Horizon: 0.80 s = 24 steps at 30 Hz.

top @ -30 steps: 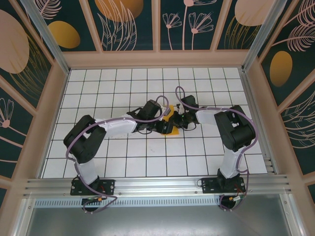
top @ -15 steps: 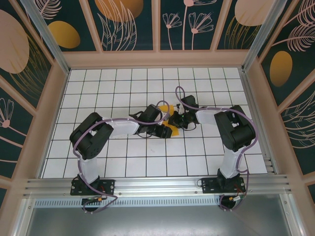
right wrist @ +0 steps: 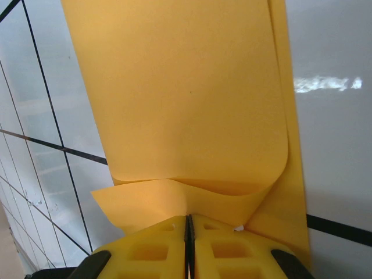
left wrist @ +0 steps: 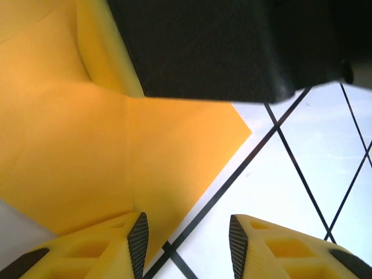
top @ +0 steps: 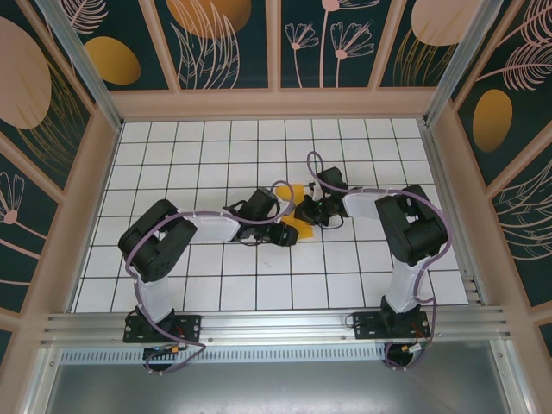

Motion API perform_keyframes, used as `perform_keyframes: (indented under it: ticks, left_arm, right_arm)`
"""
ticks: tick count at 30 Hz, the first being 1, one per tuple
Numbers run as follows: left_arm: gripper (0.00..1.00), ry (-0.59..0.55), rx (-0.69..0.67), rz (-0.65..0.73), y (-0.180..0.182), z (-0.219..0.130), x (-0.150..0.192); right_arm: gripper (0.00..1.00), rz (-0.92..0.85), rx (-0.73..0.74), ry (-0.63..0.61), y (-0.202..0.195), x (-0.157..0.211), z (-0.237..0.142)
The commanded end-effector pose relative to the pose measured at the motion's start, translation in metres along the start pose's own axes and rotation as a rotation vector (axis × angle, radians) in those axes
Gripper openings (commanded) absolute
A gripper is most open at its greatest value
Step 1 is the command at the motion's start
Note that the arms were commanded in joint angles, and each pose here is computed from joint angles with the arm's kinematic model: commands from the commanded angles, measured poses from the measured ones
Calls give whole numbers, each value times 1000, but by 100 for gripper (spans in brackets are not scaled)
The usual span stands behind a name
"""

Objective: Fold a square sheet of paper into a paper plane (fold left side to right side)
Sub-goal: Fold the triangle a second time at the center of the table.

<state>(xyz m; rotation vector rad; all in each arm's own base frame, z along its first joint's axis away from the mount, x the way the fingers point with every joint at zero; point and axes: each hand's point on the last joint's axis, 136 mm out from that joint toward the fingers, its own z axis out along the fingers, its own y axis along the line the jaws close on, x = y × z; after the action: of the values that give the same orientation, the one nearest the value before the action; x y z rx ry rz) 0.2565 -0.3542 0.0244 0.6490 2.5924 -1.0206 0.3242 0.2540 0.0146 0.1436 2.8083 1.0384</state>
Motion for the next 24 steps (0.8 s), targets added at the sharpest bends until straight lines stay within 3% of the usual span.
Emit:
perform_keyframes:
  ticks: [1, 10, 18, 24]
  left_arm:
    - [45, 173, -12, -66, 7, -3, 60]
    - [46, 146, -1, -59, 0, -17, 60]
    - [48, -57, 33, -30, -17, -62, -10]
    - [47, -34, 107, -33, -22, -40, -26]
  right_arm:
    - [13, 51, 155, 68, -44, 23, 12]
    - [13, 50, 156, 69, -43, 23, 12]
    - [13, 49, 150, 66, -42, 22, 12]
    - [13, 47, 147, 65, -41, 22, 12]
